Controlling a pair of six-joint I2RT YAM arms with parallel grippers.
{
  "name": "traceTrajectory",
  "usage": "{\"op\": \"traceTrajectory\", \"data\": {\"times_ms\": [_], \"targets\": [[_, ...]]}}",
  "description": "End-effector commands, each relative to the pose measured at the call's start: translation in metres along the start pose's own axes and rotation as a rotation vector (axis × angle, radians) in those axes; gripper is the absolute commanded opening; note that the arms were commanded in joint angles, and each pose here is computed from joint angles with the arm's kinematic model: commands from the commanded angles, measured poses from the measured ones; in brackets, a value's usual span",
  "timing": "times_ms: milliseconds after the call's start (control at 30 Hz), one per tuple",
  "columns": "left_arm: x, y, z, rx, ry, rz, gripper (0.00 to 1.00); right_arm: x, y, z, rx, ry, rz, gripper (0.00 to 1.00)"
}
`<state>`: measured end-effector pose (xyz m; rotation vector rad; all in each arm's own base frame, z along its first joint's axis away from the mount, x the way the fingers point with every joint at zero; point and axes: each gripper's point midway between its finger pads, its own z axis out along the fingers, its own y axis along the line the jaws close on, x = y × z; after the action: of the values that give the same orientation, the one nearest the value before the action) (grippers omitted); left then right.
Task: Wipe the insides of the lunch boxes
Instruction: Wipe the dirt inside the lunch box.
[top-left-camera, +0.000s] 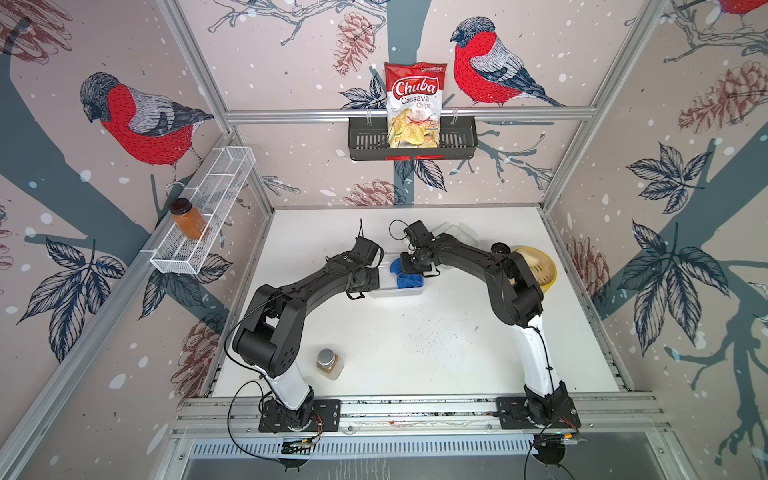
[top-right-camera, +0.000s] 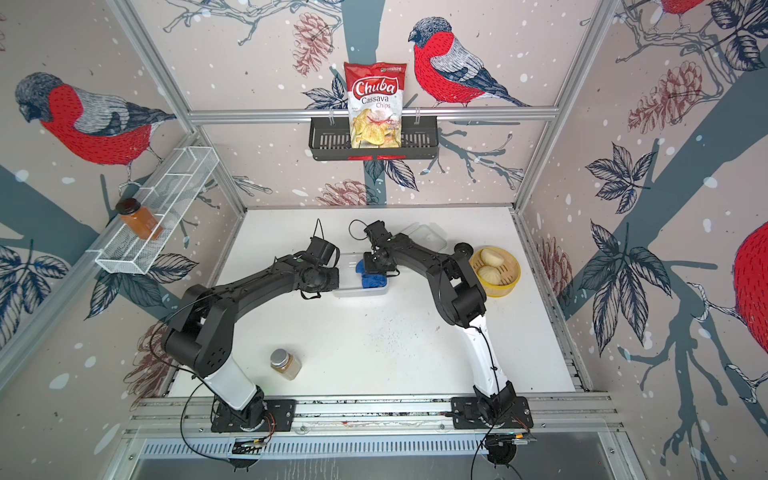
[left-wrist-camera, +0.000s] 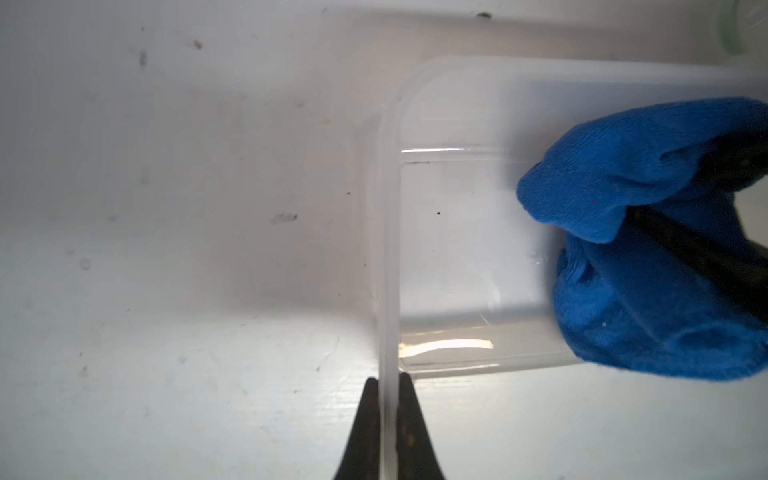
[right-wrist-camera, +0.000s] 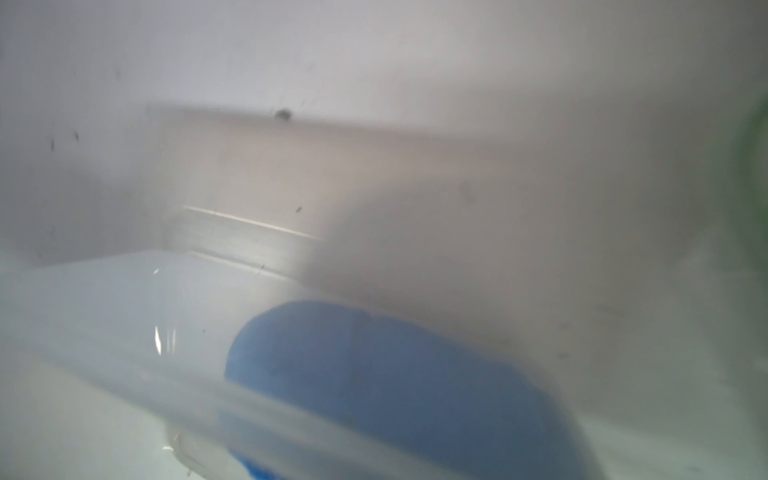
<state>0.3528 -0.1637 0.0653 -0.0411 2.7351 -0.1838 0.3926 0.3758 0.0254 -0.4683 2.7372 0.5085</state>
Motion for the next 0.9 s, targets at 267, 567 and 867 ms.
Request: {"op": "traceTrajectory", "data": {"times_ms": [267, 567, 867], "targets": [[0.005, 0.001, -0.002, -0.009, 0.03, 0.017, 0.0, 0.07, 0.143, 0.025, -0.39, 0.227, -0.115, 0.0], [0.007, 0.005, -0.004, -0.025, 0.03, 0.021, 0.0, 0.064, 0.107, 0.003, -0.271, 0.22, -0.121, 0.0], [0.007, 0.01, -0.005, -0.032, 0.024, 0.017, 0.0, 0.059, -0.028, -0.025, 0.259, 0.177, -0.183, 0.0]]}}
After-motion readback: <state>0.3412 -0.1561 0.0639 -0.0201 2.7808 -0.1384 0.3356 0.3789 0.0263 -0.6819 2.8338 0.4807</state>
